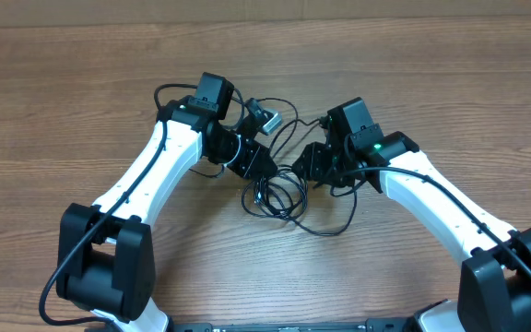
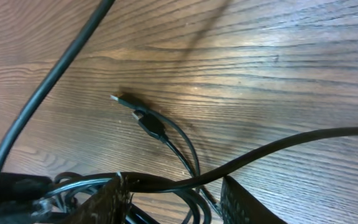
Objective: Untangle cables
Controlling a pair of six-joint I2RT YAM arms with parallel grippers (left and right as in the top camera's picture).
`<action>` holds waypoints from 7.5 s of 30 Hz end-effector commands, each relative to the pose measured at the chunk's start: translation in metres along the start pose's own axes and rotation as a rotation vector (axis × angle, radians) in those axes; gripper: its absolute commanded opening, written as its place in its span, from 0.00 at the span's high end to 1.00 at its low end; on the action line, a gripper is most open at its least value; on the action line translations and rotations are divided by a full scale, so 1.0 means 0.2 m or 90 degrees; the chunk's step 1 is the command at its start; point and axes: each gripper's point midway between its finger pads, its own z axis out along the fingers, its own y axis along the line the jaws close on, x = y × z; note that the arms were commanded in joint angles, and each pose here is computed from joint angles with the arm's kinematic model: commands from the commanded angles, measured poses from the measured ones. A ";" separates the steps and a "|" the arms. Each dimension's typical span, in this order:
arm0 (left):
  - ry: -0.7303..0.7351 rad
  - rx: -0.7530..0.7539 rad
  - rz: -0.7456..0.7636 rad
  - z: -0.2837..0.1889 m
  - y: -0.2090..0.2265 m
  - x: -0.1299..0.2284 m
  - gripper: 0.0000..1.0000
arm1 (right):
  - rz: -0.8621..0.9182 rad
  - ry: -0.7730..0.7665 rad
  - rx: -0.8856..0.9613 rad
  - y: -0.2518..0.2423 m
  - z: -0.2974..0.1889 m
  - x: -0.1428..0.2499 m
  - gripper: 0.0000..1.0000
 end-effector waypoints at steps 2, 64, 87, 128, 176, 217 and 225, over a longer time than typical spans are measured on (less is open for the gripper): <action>-0.043 0.057 0.048 -0.06 -0.12 -0.08 0.96 | 0.007 0.035 -0.007 -0.03 0.04 0.08 0.52; 0.052 -0.297 -0.476 -0.34 0.47 0.36 0.50 | 0.050 0.072 -0.050 -0.15 0.07 0.15 0.57; 0.037 -0.306 -0.439 0.15 0.46 0.51 0.96 | 0.086 0.125 -0.056 -0.14 0.07 0.24 0.64; -0.139 0.104 -0.246 -0.22 0.10 -0.13 0.96 | 0.127 0.061 0.063 -0.30 -0.06 0.08 0.96; 0.046 -0.185 -0.450 -0.15 0.25 0.24 0.07 | 0.004 0.017 0.025 0.00 -0.36 -0.14 0.96; -0.030 -0.329 -0.342 0.13 0.28 0.09 0.58 | 0.092 0.052 0.203 -0.41 -0.29 0.00 0.59; -0.061 -0.316 -0.326 0.21 0.28 0.01 0.55 | 0.090 0.045 0.199 -0.43 -0.24 0.00 0.59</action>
